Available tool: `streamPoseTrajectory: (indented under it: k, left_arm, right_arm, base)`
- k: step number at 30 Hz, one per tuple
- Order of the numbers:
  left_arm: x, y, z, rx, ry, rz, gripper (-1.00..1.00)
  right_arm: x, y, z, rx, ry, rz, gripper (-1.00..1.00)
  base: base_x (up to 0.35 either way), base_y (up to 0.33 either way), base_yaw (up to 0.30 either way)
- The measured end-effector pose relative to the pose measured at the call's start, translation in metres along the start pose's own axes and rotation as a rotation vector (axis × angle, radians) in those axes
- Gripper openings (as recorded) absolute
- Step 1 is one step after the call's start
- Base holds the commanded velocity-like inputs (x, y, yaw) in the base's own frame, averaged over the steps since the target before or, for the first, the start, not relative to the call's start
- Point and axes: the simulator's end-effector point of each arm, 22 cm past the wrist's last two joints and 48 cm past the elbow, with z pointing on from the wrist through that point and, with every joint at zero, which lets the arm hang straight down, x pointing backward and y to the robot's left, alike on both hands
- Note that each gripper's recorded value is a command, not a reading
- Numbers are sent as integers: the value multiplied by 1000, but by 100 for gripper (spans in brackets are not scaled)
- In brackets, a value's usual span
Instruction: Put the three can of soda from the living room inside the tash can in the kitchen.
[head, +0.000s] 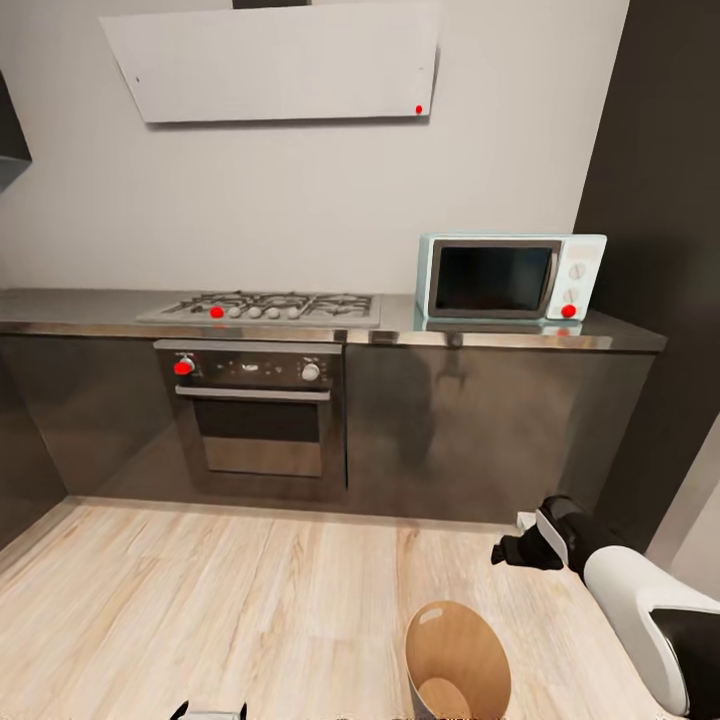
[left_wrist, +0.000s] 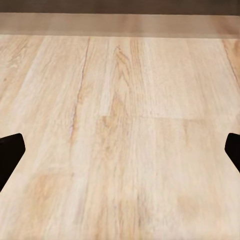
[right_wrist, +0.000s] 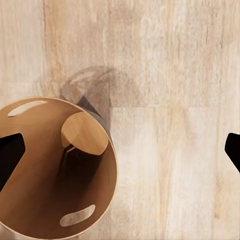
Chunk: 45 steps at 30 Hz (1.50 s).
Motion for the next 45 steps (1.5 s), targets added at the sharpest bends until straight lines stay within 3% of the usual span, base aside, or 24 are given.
streamPoseTrajectory:
  k: [11, 19, 28, 36, 45]
  left_arm:
    - [24, 0, 7, 0, 0, 1, 100]
    - [24, 0, 7, 0, -1, 1, 100]
    - [45, -1, 13, 0, 1, 1, 100]
    - [63, -1, 18, 0, 2, 1, 100]
    - [70, -1, 19, 0, 12, 1, 100]
  right_arm:
    - [18, 8, 25, -10, 7, -9, 100]
    - [19, 11, 26, -11, 8, -16, 100]
    - [29, 10, 43, -11, 5, -17, 100]
    - [28, 9, 57, -15, -45, -23, 100]
    - [31, 9, 66, -18, -42, -21, 100]
  base:
    - [0, 0, 0]
    - [0, 0, 0]
    - [0, 0, 0]
    - [0, 0, 0]
    - [0, 0, 0]
